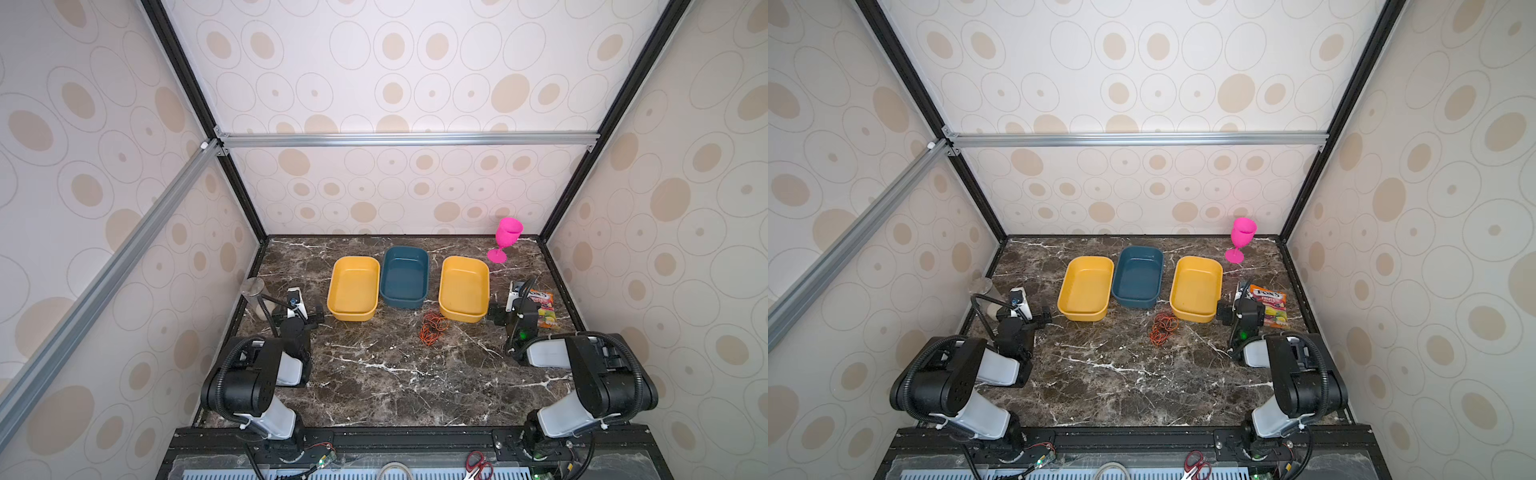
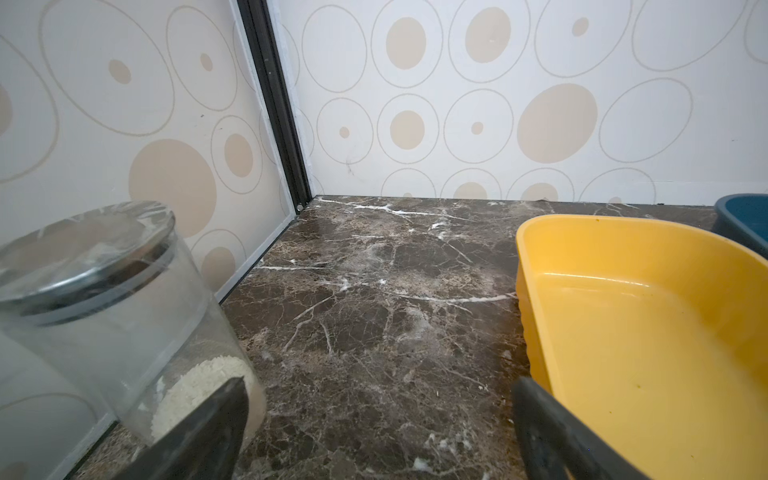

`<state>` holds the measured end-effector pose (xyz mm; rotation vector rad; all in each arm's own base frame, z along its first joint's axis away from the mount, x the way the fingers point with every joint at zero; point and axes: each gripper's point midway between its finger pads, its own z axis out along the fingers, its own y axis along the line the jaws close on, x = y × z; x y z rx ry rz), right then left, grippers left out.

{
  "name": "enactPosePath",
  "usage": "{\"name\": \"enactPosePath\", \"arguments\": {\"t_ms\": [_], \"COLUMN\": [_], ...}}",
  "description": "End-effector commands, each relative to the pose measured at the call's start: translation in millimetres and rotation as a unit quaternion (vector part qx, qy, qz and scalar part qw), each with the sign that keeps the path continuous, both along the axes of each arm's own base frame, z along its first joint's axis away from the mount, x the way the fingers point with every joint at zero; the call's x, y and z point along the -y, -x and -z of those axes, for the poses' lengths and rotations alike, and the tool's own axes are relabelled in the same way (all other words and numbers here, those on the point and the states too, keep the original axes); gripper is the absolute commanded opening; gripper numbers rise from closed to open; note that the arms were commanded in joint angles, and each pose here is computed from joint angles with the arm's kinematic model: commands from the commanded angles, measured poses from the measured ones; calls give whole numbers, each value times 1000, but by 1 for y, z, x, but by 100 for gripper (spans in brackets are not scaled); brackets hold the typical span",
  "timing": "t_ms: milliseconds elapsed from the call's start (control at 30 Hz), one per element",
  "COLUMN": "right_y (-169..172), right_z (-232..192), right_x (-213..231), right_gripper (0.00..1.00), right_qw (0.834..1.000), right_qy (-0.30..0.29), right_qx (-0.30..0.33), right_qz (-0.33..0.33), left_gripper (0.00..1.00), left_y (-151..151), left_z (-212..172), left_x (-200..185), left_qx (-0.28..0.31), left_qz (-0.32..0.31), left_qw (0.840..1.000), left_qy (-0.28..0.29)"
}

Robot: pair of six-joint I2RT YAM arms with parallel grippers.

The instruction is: Untangle the cables

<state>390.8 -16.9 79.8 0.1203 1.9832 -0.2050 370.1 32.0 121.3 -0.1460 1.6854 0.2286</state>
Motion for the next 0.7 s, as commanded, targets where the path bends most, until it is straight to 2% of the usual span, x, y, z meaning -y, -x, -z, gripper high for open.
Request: {"name": "enactPosePath", "arguments": {"t_ms": [0,667], "right_y": [-2,-2], "right_z": [-9,-9], "right_x": [0,0], "right_gripper": [100,100], "right_qw": [1000,1000], "right_qy": [0,0], "right_qx": [16,16], "right_qz": [5,5], "left_gripper": [99,99], "left_y": [-4,-5], "left_z": [-10,-9], "left_x": [6,6], "left_qx": [17,15], "left_qz": [18,19], "left_qw": [1000,1000], "left_qy": [-5,-5]}}
